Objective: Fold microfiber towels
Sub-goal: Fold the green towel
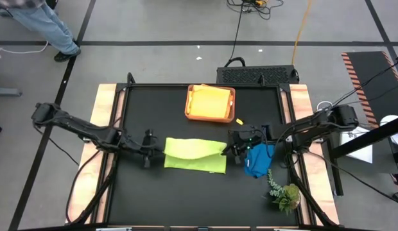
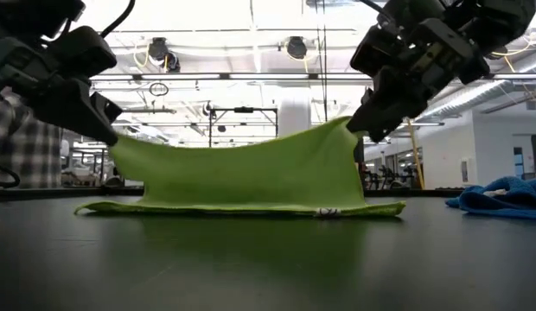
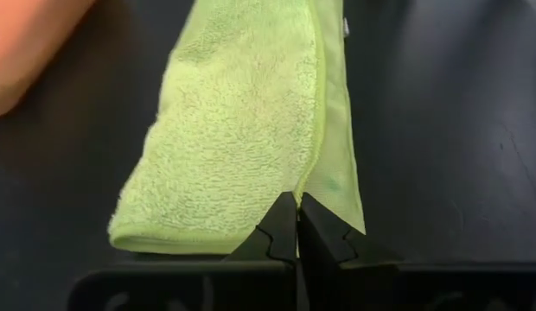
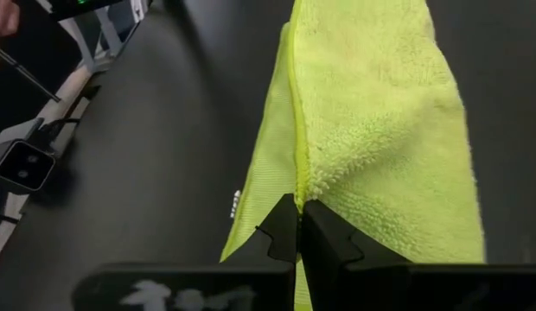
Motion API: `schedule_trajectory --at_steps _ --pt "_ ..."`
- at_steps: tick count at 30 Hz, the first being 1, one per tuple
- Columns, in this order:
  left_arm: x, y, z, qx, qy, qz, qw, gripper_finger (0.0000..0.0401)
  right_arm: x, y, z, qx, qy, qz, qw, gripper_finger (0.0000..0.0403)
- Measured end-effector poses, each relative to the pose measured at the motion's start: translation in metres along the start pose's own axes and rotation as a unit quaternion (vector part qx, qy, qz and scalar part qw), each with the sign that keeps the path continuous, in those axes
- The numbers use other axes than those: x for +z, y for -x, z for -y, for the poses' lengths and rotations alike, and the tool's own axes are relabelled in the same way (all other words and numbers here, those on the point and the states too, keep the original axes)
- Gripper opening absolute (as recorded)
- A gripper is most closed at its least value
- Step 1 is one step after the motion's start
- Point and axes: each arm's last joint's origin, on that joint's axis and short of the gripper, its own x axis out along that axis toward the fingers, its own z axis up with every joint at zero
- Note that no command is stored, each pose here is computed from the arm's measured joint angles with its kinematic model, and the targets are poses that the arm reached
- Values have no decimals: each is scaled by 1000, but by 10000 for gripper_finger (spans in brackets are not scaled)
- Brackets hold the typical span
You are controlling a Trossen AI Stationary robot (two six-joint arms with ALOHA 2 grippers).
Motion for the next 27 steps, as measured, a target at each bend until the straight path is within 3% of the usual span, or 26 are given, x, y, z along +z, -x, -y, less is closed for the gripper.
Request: schedule_trajectory --at_steps 11,18,27 --pt "-3 -27 19 -28 -14 3 1000 3 -19 -16 -12 23 -8 -34 999 0" --pt "-14 -44 21 -19 4 -36 999 20 -20 -15 -17 30 -4 -42 999 1" --pt "-15 -45 23 -53 19 -48 997 41 -21 -14 -22 94 -21 -62 993 64"
